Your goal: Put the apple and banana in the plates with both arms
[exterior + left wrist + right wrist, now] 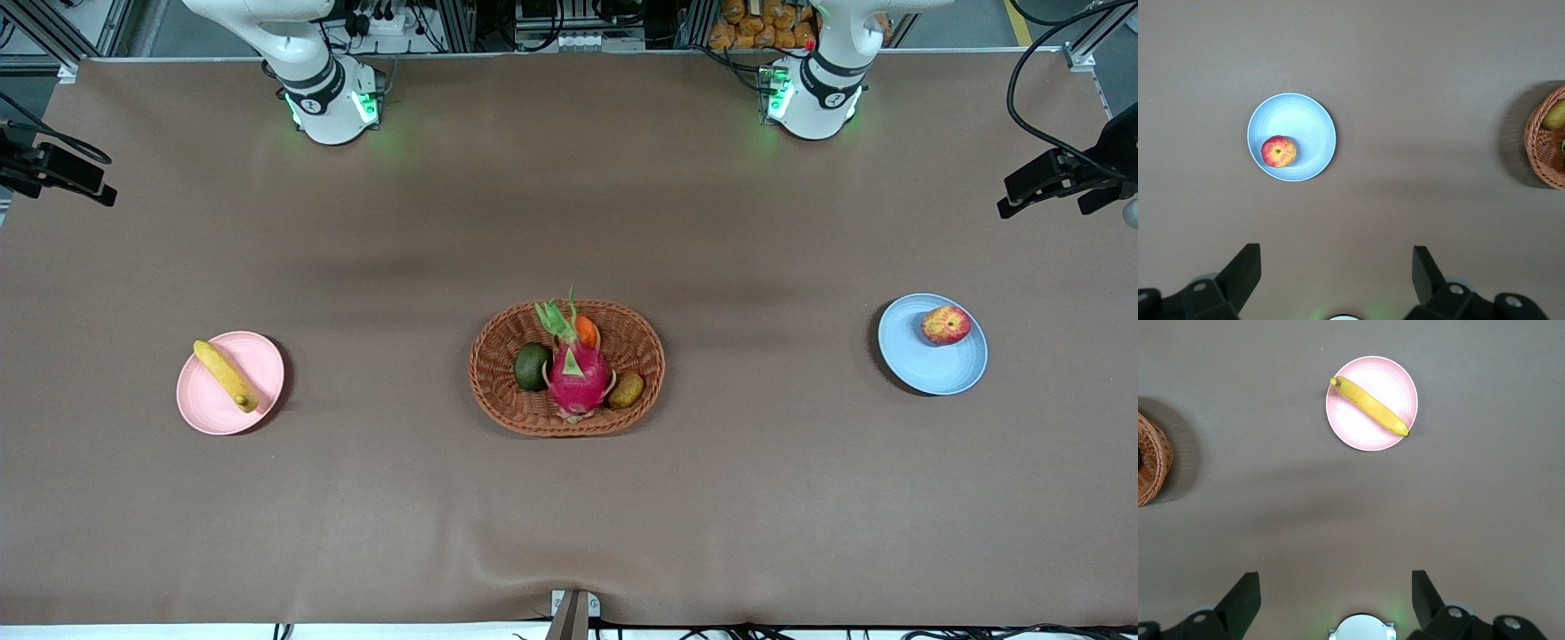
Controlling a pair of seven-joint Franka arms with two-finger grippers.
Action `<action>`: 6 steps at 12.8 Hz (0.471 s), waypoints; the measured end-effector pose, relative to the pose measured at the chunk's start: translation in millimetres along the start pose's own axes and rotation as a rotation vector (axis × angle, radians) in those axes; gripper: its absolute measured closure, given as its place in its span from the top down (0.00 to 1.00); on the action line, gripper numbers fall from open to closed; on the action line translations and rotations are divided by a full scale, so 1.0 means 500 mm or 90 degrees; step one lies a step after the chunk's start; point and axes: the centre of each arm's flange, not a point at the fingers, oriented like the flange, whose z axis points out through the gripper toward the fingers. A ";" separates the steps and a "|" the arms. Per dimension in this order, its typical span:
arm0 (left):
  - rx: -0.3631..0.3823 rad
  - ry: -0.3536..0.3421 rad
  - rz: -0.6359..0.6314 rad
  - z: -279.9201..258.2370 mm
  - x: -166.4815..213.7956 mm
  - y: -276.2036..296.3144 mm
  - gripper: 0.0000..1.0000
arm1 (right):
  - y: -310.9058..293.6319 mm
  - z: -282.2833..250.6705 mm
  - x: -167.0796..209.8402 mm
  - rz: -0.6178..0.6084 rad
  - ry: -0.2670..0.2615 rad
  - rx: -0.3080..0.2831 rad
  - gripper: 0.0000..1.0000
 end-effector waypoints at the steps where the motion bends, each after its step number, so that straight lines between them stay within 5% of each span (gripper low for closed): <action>1: 0.000 -0.001 0.000 0.001 0.001 0.000 1.00 | -0.001 0.000 0.000 0.000 0.000 0.000 1.00; 6: 0.000 0.006 0.004 -0.008 0.001 0.007 1.00 | -0.006 0.000 0.000 -0.004 0.000 -0.001 1.00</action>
